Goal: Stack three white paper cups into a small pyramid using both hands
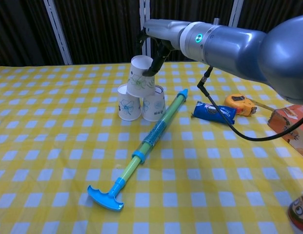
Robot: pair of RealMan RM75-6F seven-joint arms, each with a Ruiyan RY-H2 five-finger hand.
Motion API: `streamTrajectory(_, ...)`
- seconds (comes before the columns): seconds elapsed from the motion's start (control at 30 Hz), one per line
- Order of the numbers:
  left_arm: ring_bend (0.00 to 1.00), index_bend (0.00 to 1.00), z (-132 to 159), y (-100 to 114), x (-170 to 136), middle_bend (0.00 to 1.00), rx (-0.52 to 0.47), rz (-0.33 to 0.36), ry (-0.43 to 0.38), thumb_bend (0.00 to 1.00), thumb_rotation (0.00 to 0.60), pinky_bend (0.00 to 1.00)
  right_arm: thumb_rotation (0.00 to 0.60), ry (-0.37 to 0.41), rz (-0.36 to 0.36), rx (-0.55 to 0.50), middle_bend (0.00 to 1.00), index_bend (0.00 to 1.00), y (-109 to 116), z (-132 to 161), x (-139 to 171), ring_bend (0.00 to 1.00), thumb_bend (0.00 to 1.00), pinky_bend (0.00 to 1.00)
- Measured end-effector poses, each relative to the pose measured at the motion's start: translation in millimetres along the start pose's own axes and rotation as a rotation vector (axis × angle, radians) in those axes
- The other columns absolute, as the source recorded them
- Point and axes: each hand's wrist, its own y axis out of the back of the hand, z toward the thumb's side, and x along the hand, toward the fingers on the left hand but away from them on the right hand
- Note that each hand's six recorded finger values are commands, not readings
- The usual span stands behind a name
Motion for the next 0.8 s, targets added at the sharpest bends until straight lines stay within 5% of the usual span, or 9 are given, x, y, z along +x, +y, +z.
streamTrajectory(0.23, 0.00, 0.00, -0.5, 0.9, -0.1, 0.00, -0.008, -0.001, -0.001, 0.23, 0.600, 0.00, 0.600, -0.004, -0.002, 0.009, 0.16, 0.48, -4.4, -0.3, -2.9, 0.00, 0.19, 0.10)
streamTrajectory(0.57, 0.00, 0.00, -0.4, 0.5, -0.2, 0.00, -0.008, -0.006, -0.003, 0.23, 0.600, 0.00, 0.600, 0.000, -0.030, 0.030, 0.08, 0.20, -1.2, 0.8, -2.2, 0.00, 0.12, 0.09)
streamTrajectory(0.8, 0.00, 0.00, -2.4, 2.9, -0.2, 0.00, -0.007, 0.005, 0.005, 0.23, 0.600, 0.00, 0.600, 0.007, -0.042, 0.032, 0.04, 0.17, 4.3, 2.0, 4.7, 0.00, 0.12, 0.08)
